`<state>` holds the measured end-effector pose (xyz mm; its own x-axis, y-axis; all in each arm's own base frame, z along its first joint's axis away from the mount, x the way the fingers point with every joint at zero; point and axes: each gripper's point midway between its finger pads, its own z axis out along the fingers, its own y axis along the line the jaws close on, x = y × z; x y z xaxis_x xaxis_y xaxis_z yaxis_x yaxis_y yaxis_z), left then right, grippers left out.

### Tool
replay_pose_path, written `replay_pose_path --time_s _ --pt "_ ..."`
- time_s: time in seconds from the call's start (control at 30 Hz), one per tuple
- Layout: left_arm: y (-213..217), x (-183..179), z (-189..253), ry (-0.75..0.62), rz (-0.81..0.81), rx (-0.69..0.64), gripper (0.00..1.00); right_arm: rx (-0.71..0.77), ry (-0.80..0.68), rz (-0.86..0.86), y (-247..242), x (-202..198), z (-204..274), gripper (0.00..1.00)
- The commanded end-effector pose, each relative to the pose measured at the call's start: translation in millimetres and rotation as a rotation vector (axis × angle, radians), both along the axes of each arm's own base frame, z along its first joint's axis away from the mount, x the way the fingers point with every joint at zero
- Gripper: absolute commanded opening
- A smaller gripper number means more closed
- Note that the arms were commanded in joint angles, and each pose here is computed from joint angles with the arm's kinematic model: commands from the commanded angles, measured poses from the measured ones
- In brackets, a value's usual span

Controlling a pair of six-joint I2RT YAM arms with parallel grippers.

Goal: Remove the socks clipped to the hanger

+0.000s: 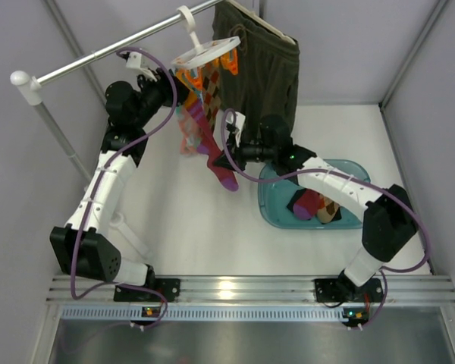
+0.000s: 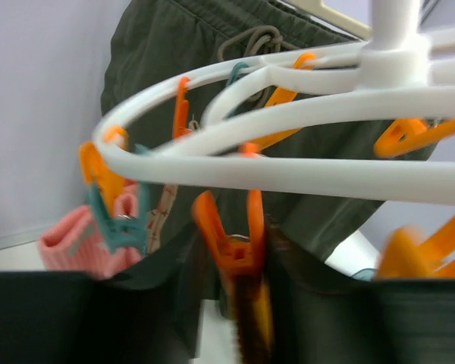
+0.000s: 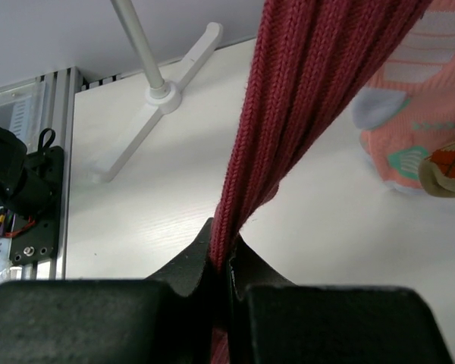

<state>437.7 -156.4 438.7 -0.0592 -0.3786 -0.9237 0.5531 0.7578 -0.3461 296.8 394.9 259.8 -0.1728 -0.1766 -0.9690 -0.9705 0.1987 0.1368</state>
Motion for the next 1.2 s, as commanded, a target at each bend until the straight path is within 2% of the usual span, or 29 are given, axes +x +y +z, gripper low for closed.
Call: replay_pose_path --time_s 0.0,0.07,0.1,0.13,0.2,0.43,0.47,0.5,0.53,0.57,0.63,0.7,0.77,0.83,0.9,0.93,1.07,1.17 --pt "2.7 -2.4 42.9 -0.127 0.000 -0.032 0.30 0.005 -0.041 0.035 4.9 0.9 7.6 0.00" --pt "3.8 -1.3 41.8 -0.120 0.007 -0.039 0.18 -0.001 -0.041 0.027 2.5 0.2 3.2 0.00" --pt "4.0 -0.5 41.2 -0.117 0.010 -0.042 0.08 -0.003 -0.043 0.015 1.4 0.7 2.1 0.00" --pt "4.7 -0.4 41.3 -0.117 0.014 -0.043 0.04 -0.007 -0.045 0.005 -2.4 -0.7 0.2 0.00" --pt "4.4 -0.3 40.0 -0.109 0.012 -0.050 0.01 -0.014 -0.053 -0.037 -7.8 2.3 -1.3 0.00" --pt "1.1 -5.5 35.1 -0.085 -0.010 -0.069 0.00 -0.043 -0.082 -0.216 -48.5 -1.4 8.5 0.00" --pt "0.0 -9.8 36.2 -0.078 -0.022 -0.083 0.22 -0.057 -0.076 -0.252 -55.6 -0.2 7.5 0.00" --pt "-1.0 -12.8 35.8 -0.074 -0.031 -0.087 0.32 -0.102 -0.056 -0.342 -71.1 5.1 0.2 0.00" --pt "-1.4 -13.6 29.8 -0.059 -0.033 -0.090 0.37 -0.081 -0.073 -0.399 -84.5 1.9 15.6 0.00" --pt "-1.7 -20.4 33.8 -0.065 -0.040 -0.097 0.50 -0.101 -0.055 -0.445 -96.2 -0.1 6.2 0.00" --pt "0.0 -29.0 31.3 -0.061 -0.038 -0.101 0.64 -0.119 0.019 -0.657 -135.5 7.4 -0.9 0.00" --pt "2.2 -36.8 30.9 -0.062 -0.032 -0.108 0.76 -0.123 0.105 -0.791 -168.4 17.1 -12.4 0.00" --pt "7.4 -48.2 29.3 -0.062 -0.011 -0.118 0.83 -0.150 0.182 -0.936 -209.4 25.9 -30.3 0.00" --pt "10.1 -54.7 15.5 -0.037 0.001 -0.123 0.98 -0.165 0.211 -1.030 -235.3 28.8 -43.1 0.00" --pt "16.2 -71.0 16.5 -0.048 0.022 -0.133 0.98 -0.150 0.235 -1.074 -251.8 32.1 -47.8 0.00" --pt "18.6 -72.6 0.9 -0.015 0.037 -0.131 0.98 -0.154 0.242 -1.089 -257.1 32.1 -52.5 0.00" --pt "42.6 -92.9 -16.2 0.033 0.164 -0.122 0.98 -0.174 0.256 -1.152 -279.1 42.6 -61.6 0.00" --pt "64.7 -104.3 -47.3 0.165 0.290 -0.105 0.98 -0.179 0.266 -1.163 -282.6 48.0 -69.5 0.00"
